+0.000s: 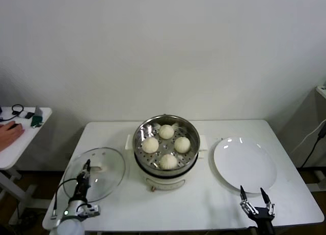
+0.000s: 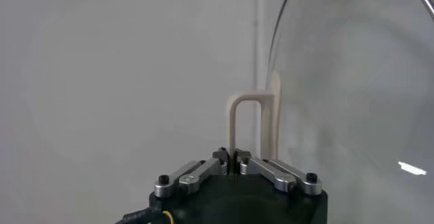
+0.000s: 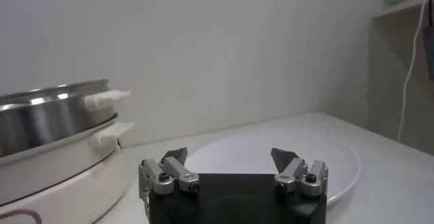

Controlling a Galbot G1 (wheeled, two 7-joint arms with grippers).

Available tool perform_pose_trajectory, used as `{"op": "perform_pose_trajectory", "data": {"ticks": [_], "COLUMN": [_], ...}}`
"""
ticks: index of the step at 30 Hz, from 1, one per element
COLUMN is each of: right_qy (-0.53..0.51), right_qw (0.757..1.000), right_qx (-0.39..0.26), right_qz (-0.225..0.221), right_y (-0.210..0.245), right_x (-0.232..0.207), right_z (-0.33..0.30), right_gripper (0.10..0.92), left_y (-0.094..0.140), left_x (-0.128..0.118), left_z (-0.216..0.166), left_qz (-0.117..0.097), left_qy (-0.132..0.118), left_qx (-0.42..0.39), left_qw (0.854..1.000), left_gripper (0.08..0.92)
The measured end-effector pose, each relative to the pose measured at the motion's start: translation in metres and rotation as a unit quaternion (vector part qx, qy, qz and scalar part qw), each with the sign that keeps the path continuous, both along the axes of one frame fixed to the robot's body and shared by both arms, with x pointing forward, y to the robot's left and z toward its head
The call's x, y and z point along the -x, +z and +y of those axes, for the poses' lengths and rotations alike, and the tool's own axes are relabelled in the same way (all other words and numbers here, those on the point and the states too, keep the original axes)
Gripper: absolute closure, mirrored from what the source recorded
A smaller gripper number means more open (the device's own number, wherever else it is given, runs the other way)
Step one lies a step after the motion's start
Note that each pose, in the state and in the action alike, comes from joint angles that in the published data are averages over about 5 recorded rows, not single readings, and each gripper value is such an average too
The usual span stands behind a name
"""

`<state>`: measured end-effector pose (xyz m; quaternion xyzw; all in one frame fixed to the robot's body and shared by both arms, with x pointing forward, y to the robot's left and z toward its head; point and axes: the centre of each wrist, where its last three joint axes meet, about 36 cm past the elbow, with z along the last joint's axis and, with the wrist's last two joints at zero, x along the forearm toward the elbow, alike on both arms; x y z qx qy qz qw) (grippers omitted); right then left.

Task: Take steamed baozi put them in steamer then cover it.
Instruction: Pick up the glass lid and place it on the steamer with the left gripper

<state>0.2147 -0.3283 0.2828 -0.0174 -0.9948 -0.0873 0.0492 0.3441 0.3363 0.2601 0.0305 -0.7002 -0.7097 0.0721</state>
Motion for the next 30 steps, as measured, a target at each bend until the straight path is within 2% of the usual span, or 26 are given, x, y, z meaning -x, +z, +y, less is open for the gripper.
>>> {"op": "perform_pose_trajectory", "data": {"ticks": [5, 12, 19, 23, 30], "right_qy": [-0.005, -0.009, -0.006, -0.002, 0.002], "right_qw": [1.000, 0.999, 0.999, 0.999, 0.999], "right_qx": [0.010, 0.032, 0.037, 0.037, 0.038], "right_qz": [0.002, 0.009, 0.003, -0.005, -0.016], "right_y": [0.003, 0.004, 0.007, 0.009, 0.009], "right_x": [-0.002, -0.004, -0.007, -0.010, -0.016], "right_z": [-0.002, -0.001, 0.004, 0.007, 0.009], "right_gripper": [0.200, 0.200, 0.200, 0.200, 0.200], "left_y": [0.037, 0.115, 0.183, 0.202, 0.214], "left_x": [-0.008, -0.025, -0.040, -0.045, -0.053], "left_z": [0.005, 0.011, -0.016, -0.051, -0.126], "left_qz": [-0.021, -0.051, -0.071, -0.071, -0.057], "left_qy": [0.011, 0.024, 0.029, 0.022, -0.002], "left_qx": [0.018, 0.032, 0.050, 0.063, 0.078], "left_qw": [1.000, 0.998, 0.996, 0.995, 0.995], "left_gripper": [0.857, 0.857, 0.857, 0.857, 0.857]}}
